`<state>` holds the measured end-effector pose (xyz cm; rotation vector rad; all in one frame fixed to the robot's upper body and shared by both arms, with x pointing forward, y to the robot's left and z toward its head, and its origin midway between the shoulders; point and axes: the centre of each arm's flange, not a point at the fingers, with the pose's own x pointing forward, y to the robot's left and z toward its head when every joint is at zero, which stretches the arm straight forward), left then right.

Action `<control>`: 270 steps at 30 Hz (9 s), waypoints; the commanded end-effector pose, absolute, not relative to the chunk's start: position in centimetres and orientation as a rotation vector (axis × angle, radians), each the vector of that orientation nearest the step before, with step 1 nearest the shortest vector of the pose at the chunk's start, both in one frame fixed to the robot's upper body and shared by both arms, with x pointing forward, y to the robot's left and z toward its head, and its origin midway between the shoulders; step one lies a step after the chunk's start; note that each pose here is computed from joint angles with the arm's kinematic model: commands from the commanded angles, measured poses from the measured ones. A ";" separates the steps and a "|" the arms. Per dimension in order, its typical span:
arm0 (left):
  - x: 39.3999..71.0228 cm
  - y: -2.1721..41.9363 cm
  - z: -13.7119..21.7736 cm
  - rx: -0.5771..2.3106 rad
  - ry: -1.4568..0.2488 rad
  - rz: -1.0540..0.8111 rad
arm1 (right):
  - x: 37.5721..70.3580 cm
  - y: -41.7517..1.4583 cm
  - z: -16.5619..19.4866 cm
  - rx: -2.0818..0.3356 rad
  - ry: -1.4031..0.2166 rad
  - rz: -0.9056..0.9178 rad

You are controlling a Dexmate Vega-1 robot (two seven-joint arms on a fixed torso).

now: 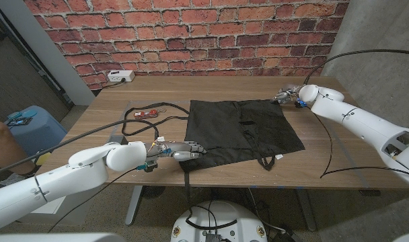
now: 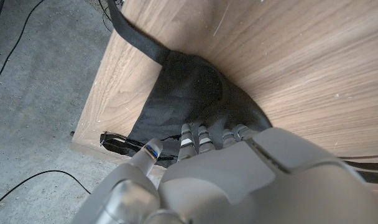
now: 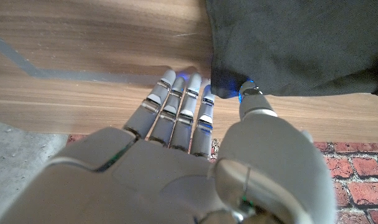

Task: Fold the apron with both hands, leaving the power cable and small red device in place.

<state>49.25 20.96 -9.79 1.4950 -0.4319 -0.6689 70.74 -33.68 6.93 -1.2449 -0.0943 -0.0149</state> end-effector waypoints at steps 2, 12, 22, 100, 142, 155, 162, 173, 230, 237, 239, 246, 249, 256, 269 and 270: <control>49.4 20.9 -9.8 1.490 -0.433 -0.669 | 70.9 -32.9 7.0 -1.249 -0.103 -0.035; 49.6 20.9 -9.8 1.491 -0.436 -0.679 | 71.0 -32.7 6.7 -1.247 -0.115 -0.056; 49.6 20.9 -9.9 1.485 -0.438 -0.685 | 71.7 -32.5 5.8 -1.242 -0.117 -0.074; 50.8 20.8 -9.8 1.477 -0.451 -0.741 | 65.5 -26.9 9.5 -1.162 -0.227 -0.086; 50.4 20.6 -10.0 1.493 -0.460 -0.761 | 62.8 -22.2 11.5 -1.139 -0.300 -0.008; 50.2 20.6 -10.1 1.499 -0.466 -0.767 | 61.9 -21.1 12.3 -1.136 -0.327 0.015; 50.3 20.4 -10.1 1.499 -0.468 -0.773 | 61.5 -20.6 12.9 -1.123 -0.348 0.020; 50.3 20.4 -10.0 1.499 -0.471 -0.770 | 60.8 -19.5 13.6 -1.125 -0.376 0.039; 50.2 20.9 -10.2 1.502 -0.489 -0.774 | 57.5 -14.5 13.8 -1.112 -0.454 0.162; 50.4 20.8 -10.0 1.501 -0.492 -0.781 | 56.7 -14.4 13.8 -1.108 -0.472 0.177; 50.5 20.8 -10.0 1.499 -0.492 -0.783 | 56.4 -14.3 13.8 -1.100 -0.472 0.176; 50.7 20.9 -9.9 1.499 -0.494 -0.782 | 55.6 -14.1 13.7 -1.099 -0.488 0.193; 50.8 20.9 -9.9 1.498 -0.493 -0.785 | 55.3 -14.0 13.6 -1.100 -0.495 0.201; 51.0 21.0 -9.8 1.496 -0.495 -0.786 | 54.5 -13.9 13.3 -1.093 -0.502 0.205; 51.2 21.2 -9.7 1.488 -0.501 -0.787 | 53.1 -14.0 12.3 -1.070 -0.497 0.206; 51.2 21.2 -9.7 1.488 -0.501 -0.787 | 53.1 -14.0 12.3 -1.069 -0.496 0.206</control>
